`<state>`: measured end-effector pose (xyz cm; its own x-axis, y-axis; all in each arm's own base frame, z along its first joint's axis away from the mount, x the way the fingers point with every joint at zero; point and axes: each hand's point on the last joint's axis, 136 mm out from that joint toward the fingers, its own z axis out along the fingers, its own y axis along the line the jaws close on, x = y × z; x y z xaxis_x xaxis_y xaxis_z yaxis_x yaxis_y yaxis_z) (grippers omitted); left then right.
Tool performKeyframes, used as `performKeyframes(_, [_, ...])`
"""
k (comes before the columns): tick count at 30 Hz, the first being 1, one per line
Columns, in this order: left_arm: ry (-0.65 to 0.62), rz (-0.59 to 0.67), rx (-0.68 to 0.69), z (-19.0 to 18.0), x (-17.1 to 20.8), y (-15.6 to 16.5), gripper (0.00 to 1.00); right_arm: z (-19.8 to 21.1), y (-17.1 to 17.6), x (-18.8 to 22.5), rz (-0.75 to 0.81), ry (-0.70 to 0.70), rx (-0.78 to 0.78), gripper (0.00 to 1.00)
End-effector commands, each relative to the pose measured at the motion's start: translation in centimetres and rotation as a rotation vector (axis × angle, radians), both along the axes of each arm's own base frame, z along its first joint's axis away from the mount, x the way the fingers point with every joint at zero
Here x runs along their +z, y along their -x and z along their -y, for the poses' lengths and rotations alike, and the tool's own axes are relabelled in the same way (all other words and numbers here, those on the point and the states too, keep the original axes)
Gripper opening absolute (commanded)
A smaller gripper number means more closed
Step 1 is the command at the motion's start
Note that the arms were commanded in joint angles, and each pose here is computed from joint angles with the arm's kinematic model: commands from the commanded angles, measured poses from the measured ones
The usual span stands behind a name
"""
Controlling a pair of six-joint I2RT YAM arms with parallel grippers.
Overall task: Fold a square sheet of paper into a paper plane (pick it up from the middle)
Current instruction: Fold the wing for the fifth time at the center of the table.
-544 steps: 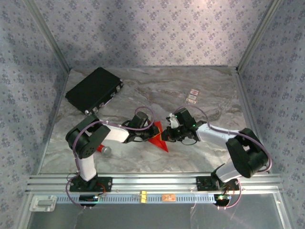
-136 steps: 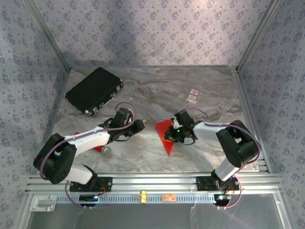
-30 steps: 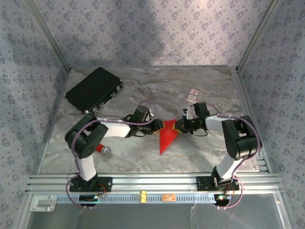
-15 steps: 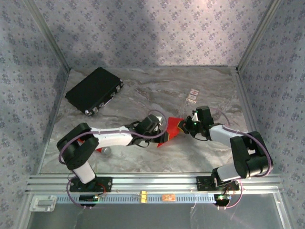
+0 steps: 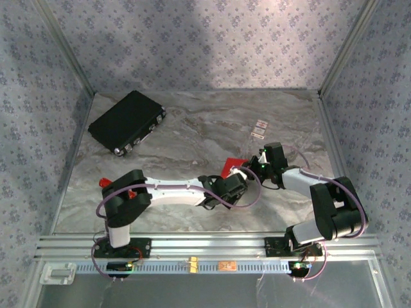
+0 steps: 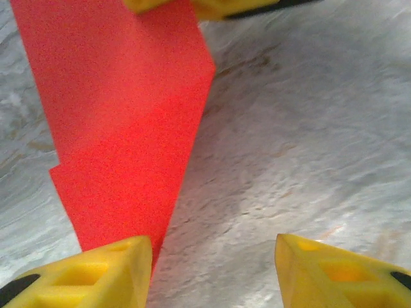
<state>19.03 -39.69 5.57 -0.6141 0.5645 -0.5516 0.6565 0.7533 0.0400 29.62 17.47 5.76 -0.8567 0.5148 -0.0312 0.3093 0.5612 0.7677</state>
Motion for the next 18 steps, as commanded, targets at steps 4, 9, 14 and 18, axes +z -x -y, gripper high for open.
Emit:
performKeyframes(4, [-0.108,0.098,0.037,-2.0,0.2,-1.3,0.53,-0.3,-0.1,0.4,-0.003,-0.01,-0.002,0.04])
performKeyframes(9, [-0.13,0.089,0.03,-2.3,-0.7,-1.1,0.5,-0.4,0.0,0.3,-0.006,-0.011,0.001,0.04])
performKeyframes(14, [-0.148,0.086,0.03,-2.4,-1.2,-1.1,0.41,-0.4,0.0,0.3,-0.006,-0.014,0.001,0.03])
performKeyframes(18, [-0.155,0.095,0.039,-2.6,-1.3,-1.3,0.38,-0.3,0.1,0.2,-0.007,-0.014,0.0,0.04])
